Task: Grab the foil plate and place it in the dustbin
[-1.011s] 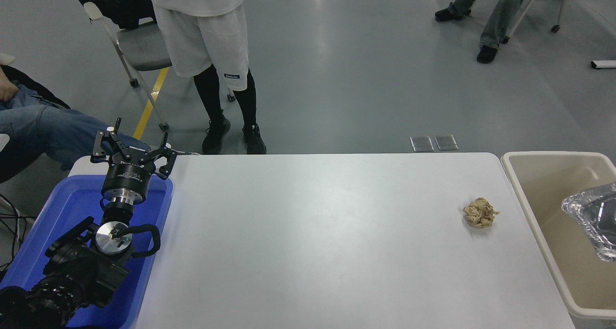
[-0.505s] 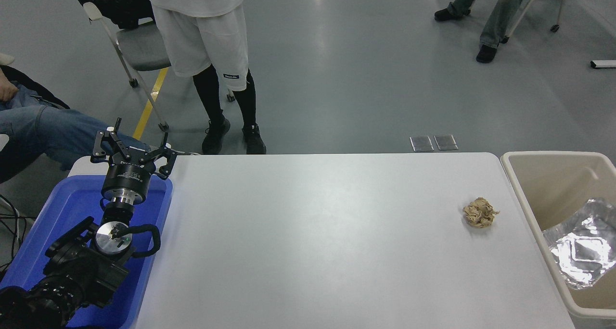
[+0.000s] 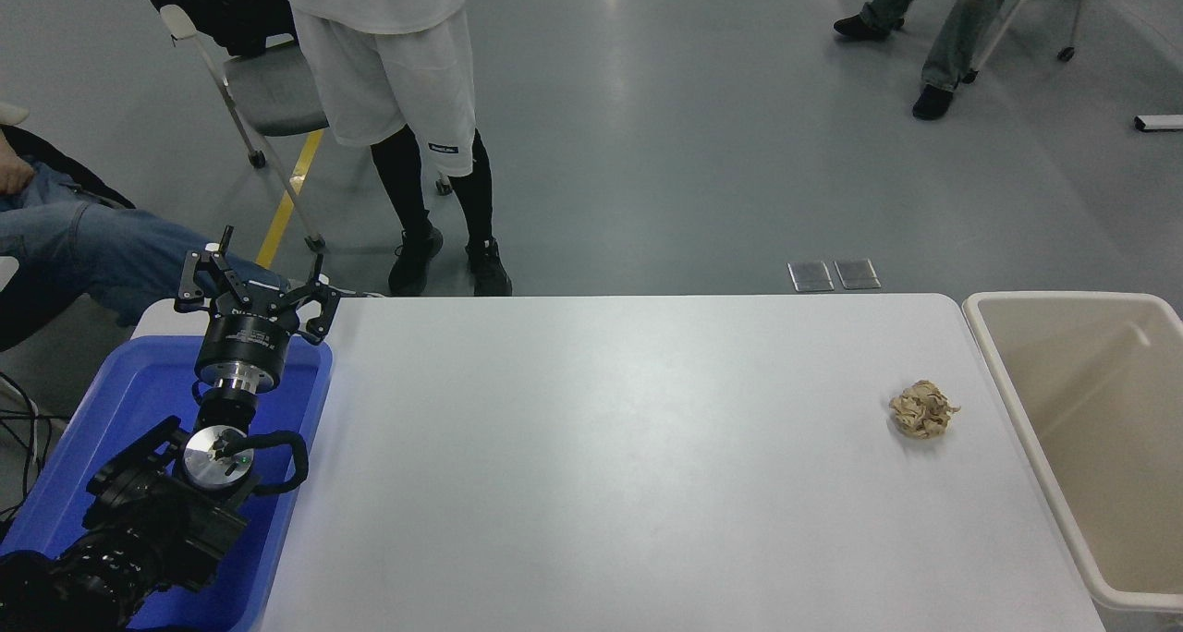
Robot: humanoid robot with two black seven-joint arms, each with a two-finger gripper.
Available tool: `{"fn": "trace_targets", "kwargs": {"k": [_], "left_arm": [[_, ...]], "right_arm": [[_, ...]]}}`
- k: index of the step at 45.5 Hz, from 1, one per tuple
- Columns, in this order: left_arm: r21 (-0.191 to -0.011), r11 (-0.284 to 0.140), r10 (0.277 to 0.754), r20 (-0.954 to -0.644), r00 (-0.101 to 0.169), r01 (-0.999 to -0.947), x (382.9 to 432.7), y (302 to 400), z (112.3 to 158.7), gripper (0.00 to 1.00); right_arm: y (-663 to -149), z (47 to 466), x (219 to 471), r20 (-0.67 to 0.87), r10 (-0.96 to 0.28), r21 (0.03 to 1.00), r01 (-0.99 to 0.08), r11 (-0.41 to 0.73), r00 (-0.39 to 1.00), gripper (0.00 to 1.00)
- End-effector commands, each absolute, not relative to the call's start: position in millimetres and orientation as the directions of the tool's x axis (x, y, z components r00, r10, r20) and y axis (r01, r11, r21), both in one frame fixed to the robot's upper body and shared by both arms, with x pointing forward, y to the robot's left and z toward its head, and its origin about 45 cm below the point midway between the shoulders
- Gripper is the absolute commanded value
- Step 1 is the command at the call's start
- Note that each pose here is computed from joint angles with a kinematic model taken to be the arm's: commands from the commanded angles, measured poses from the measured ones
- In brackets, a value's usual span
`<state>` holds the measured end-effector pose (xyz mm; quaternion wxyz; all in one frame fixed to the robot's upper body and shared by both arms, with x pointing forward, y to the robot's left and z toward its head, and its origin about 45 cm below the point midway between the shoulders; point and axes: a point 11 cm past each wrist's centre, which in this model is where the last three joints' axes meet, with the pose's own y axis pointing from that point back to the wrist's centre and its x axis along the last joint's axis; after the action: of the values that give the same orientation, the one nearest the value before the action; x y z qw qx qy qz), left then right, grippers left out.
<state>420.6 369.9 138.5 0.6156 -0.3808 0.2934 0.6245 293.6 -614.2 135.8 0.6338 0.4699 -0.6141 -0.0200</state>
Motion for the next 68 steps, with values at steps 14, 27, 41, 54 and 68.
{"fn": "trace_targets", "kwargs": {"k": [14,27,41,54,68], "left_arm": [[-0.102,-0.070,0.546,-0.837,0.048,-0.9923,420.6,369.8,138.5,0.99],[-0.102,-0.070,0.546,-0.837,0.048,-0.9923,420.6,369.8,138.5,0.99],[-0.102,-0.068,0.546,-0.836,0.048,-0.9925,420.6,369.6,138.4,0.99],[-0.102,-0.068,0.546,-0.836,0.048,-0.9925,420.6,369.6,138.4,0.99],[-0.101,-0.070,0.546,-0.836,0.046,-0.9924,420.6,369.9,138.4,0.99]], "right_arm": [[-549.9,166.2,317.3,0.673,-0.534,0.724,-0.601,0.338,0.511,1.00],[-518.9,199.0,332.1,0.637,-0.436,0.766,-0.585,0.267,0.636,1.00],[-464.6,260.8,366.0,0.526,-0.221,0.848,-0.487,0.211,0.821,1.00],[-415.4,306.1,377.4,0.337,-0.109,0.932,-0.314,0.183,0.935,1.00],[-355.7,354.0,383.8,0.183,-0.004,0.972,-0.181,0.152,0.983,1.00]]}}
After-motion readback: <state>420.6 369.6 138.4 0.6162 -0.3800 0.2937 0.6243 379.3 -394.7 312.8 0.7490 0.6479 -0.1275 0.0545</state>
